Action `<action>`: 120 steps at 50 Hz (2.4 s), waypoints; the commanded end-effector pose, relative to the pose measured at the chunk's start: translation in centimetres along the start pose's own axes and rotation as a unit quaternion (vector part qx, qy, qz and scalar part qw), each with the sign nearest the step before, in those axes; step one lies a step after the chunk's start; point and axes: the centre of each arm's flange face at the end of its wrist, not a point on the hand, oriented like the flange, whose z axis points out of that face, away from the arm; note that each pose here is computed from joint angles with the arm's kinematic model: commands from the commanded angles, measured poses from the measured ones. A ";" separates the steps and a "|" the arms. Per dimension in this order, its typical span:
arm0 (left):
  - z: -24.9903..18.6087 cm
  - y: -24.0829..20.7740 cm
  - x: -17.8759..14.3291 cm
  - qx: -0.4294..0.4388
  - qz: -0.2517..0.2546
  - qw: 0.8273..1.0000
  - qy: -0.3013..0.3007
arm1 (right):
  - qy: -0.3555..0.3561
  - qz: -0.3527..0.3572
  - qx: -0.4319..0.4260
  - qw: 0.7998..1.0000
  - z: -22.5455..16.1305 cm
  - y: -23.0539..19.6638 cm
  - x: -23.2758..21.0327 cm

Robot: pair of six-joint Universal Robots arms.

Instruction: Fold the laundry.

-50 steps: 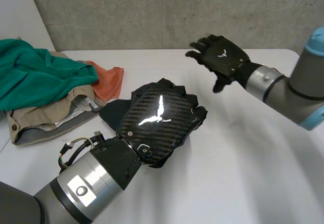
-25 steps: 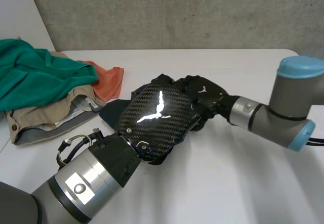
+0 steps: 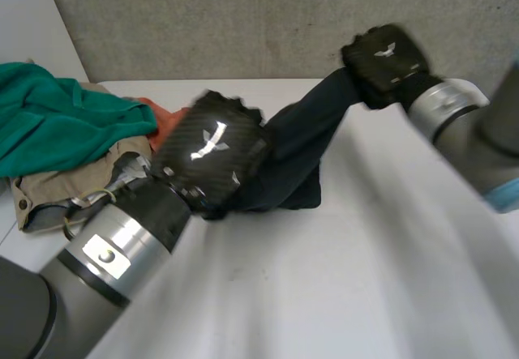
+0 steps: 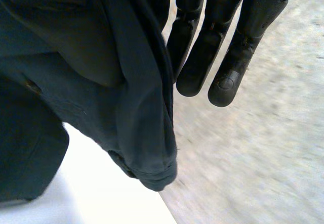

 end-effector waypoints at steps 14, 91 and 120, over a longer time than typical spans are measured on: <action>4.9 7.2 -1.5 -0.106 -0.010 0.992 -0.071 | -0.095 -0.071 -0.202 0.972 -7.8 -1.2 -2.3; 1.4 8.0 0.1 -0.172 -0.143 0.972 -0.067 | -0.029 0.107 -0.187 0.976 -6.5 6.9 -9.6; 2.1 13.5 2.9 -0.281 -0.159 0.942 -0.092 | -0.005 0.148 -0.095 0.984 -8.0 -1.8 -6.9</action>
